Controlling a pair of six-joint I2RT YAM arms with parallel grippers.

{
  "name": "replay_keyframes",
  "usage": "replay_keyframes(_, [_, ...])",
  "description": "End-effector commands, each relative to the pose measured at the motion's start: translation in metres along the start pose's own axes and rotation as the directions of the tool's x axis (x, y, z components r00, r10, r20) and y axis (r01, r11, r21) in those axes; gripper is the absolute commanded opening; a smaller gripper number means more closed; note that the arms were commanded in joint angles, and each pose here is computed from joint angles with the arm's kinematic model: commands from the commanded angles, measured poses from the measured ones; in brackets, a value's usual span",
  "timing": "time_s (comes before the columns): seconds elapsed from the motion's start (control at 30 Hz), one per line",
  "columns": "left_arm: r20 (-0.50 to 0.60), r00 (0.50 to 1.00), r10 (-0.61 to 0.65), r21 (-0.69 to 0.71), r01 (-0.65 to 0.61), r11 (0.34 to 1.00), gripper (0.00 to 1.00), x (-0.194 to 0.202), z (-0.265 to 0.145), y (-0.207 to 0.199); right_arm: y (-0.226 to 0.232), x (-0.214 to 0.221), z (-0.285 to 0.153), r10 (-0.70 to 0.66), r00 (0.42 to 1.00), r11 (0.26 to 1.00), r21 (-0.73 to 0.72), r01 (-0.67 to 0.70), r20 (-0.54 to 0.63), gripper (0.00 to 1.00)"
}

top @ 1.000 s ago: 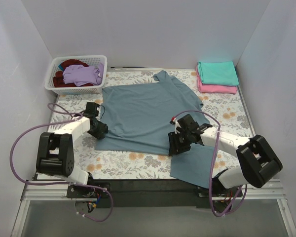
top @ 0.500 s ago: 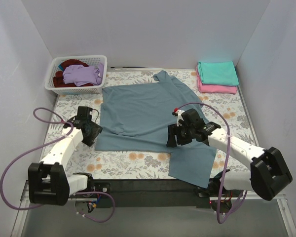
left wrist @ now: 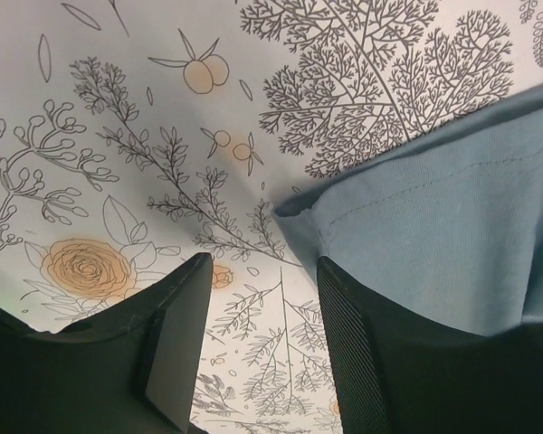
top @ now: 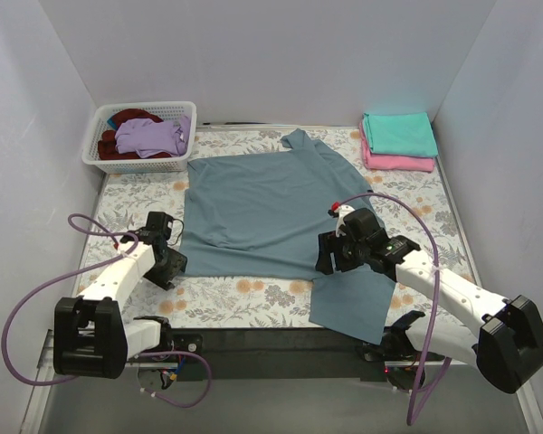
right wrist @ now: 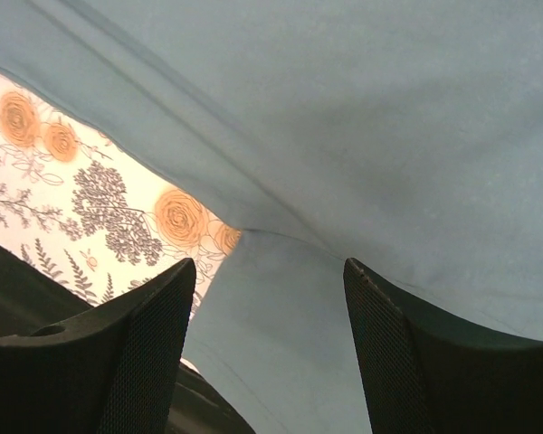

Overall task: Fold and stack the t-shirts
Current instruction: Flatten the tshirt out

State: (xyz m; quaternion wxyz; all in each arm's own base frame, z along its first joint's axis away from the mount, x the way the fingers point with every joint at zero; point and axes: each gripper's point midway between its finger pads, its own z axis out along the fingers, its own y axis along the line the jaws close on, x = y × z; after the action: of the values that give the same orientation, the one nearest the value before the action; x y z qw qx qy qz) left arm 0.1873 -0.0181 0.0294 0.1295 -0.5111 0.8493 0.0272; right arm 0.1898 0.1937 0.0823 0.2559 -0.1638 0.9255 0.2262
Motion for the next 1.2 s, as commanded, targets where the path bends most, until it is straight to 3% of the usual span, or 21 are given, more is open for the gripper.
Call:
replay_keyframes(0.0, [0.021,1.0,-0.017,0.031,0.016,0.999,0.48,-0.005,0.002,-0.012,-0.003,-0.001,-0.003,0.002,1.0,1.0,0.017,-0.003,0.031,0.73])
replay_keyframes(0.27, [0.041,0.999,-0.014,0.042,0.012,0.999,0.47,-0.015,-0.002,-0.029,-0.005,0.003,-0.001,0.007,1.0,1.0,0.016,-0.008,0.028,0.73])
replay_keyframes(0.6, [0.038,0.999,-0.005,-0.026,0.006,1.0,0.44,-0.006,0.017,-0.013,-0.005,0.006,0.001,0.009,1.0,1.0,0.016,-0.01,0.023,0.73])
replay_keyframes(0.73, [0.057,0.998,-0.002,-0.044,0.005,0.999,0.29,-0.009,0.019,-0.01,-0.006,0.005,0.0,0.015,0.999,1.0,0.02,-0.015,0.03,0.73])
replay_keyframes(0.77, [0.062,0.998,0.0,-0.052,0.004,0.999,0.19,-0.01,0.02,-0.008,-0.007,0.005,0.0,0.019,0.999,1.0,0.025,-0.02,0.033,0.73])
replay_keyframes(0.9, [0.073,0.997,0.006,-0.054,-0.002,0.999,0.0,-0.012,0.017,-0.006,-0.016,0.004,-0.004,0.03,0.999,0.997,0.067,-0.033,0.045,0.73])
replay_keyframes(1.17, [0.154,0.988,0.033,-0.005,-0.033,0.999,0.0,-0.031,0.002,-0.017,-0.054,0.01,-0.015,0.157,0.987,0.97,0.182,-0.162,0.043,0.74])
